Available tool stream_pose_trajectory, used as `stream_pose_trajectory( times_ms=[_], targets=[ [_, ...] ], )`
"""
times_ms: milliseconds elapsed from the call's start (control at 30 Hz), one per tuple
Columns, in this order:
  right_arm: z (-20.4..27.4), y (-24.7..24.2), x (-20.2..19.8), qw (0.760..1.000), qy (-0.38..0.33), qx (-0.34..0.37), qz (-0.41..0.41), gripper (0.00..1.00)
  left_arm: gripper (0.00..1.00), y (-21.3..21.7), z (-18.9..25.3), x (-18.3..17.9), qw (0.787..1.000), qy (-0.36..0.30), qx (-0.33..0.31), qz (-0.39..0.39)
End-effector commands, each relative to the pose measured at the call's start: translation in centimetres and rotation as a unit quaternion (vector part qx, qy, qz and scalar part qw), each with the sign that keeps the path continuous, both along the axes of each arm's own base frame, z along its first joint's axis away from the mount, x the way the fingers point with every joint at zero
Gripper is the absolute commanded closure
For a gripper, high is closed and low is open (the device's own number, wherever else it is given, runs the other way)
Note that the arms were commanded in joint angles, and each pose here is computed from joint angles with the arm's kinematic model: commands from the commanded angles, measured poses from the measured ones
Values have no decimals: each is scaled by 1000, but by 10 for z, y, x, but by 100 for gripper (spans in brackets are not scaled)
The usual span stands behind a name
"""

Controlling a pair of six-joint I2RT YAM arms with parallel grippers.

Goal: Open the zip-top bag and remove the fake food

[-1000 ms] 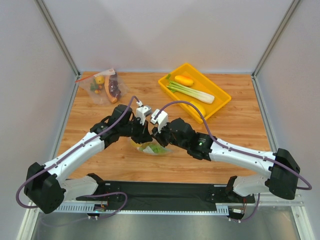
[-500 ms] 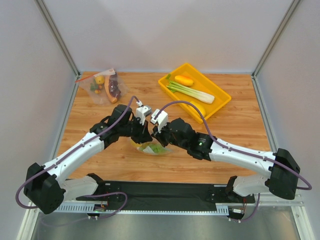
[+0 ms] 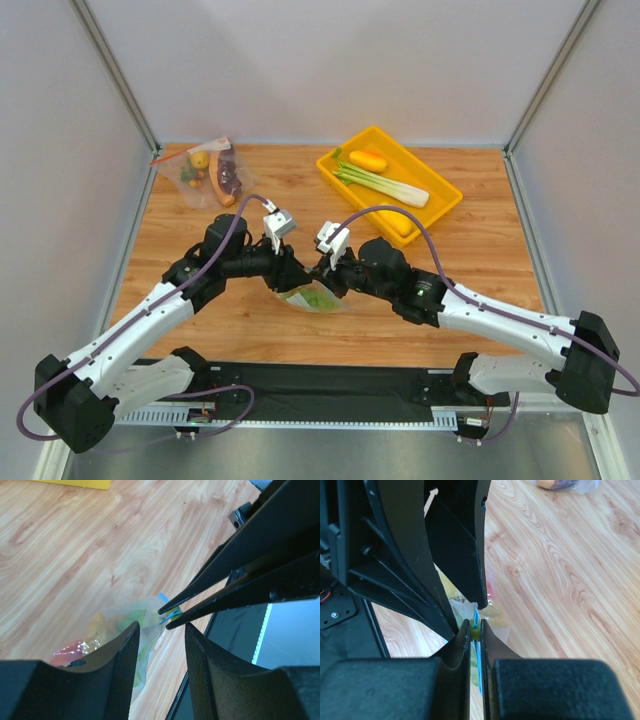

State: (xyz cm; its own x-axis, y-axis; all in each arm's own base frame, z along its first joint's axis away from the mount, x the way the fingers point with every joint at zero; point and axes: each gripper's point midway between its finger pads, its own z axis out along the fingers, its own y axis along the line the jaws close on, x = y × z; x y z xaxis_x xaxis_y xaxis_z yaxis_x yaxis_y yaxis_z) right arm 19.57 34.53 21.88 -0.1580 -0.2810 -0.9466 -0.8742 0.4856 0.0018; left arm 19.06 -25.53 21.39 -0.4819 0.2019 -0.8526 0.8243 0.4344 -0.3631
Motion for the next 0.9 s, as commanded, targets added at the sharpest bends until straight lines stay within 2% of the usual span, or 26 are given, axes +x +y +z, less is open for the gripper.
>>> stream_pose_trajectory(
  times_ms=[0,267,567,867],
  targets=[
    [18,-1,-8,999,0,41,36,100,51,-7,10,-5,999,-28,-23,-33],
    [25,-6,-15,996,12,60,64,100,49,-7,15,-5,998,-46,-33,-34],
    [26,-2,-19,994,22,64,83,100,50,-12,13,-8,997,-34,-38,-50],
    [35,-9,-16,994,14,74,76,100,80,-14,11,-12,997,-27,-41,-62]
  ],
)
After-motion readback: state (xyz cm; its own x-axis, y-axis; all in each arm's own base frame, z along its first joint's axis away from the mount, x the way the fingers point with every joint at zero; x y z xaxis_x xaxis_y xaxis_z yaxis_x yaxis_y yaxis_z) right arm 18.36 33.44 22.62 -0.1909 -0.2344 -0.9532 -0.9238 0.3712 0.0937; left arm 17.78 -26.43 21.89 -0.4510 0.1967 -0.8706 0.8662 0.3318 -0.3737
